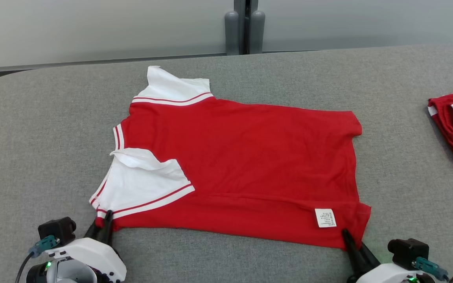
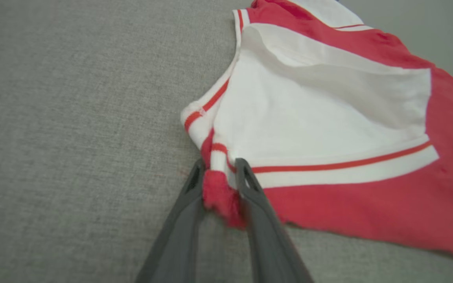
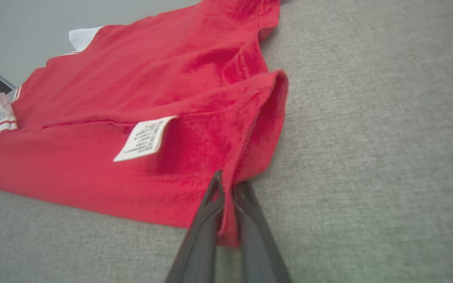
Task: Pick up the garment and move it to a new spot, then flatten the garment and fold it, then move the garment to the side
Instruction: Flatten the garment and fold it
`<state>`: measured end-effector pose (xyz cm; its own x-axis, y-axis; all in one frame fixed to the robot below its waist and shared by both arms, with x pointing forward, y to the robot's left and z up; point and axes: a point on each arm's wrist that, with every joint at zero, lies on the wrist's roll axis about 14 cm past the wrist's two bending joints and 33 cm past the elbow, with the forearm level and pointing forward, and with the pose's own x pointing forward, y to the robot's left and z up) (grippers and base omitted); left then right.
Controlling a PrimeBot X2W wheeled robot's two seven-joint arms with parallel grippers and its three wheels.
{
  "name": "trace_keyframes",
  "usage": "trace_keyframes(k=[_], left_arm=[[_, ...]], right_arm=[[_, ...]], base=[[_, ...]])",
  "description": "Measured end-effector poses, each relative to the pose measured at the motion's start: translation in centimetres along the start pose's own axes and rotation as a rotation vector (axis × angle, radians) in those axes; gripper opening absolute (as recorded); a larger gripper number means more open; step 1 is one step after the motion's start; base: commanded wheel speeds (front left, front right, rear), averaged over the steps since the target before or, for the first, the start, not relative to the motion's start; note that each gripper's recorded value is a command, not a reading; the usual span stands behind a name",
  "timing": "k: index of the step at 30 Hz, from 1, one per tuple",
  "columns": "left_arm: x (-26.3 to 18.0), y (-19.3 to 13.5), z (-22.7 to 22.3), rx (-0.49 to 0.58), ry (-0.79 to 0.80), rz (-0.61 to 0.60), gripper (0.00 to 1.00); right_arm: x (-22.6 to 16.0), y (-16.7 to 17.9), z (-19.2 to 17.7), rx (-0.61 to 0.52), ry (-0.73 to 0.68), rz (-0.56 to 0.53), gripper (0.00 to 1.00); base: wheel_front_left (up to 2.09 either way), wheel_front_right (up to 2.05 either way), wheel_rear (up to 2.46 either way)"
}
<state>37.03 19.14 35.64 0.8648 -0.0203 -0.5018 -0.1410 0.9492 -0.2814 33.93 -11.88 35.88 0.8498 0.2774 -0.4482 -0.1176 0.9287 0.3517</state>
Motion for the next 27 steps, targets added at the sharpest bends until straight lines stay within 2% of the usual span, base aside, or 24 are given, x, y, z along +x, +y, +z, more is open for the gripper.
trace_keyframes(k=[11, 18, 27], left_arm=[[-1.2, 0.0, 0.6, -0.026, -0.070, -0.006, 0.00], [-4.8, 0.8, -0.5, -0.074, -0.085, 0.017, 0.00], [-9.8, 1.0, -2.9, -0.140, -0.037, 0.055, 0.00]], right_arm=[[0.1, -0.8, 1.6, -0.007, -0.048, 0.002, 0.00], [-1.8, -1.9, 0.6, -0.026, -0.016, -0.020, 0.00], [-5.0, -2.5, -1.7, 0.013, 0.037, -0.054, 0.00]], base=[[0.00, 0.00, 0.00], [0.00, 0.00, 0.00], [0.00, 0.00, 0.00]])
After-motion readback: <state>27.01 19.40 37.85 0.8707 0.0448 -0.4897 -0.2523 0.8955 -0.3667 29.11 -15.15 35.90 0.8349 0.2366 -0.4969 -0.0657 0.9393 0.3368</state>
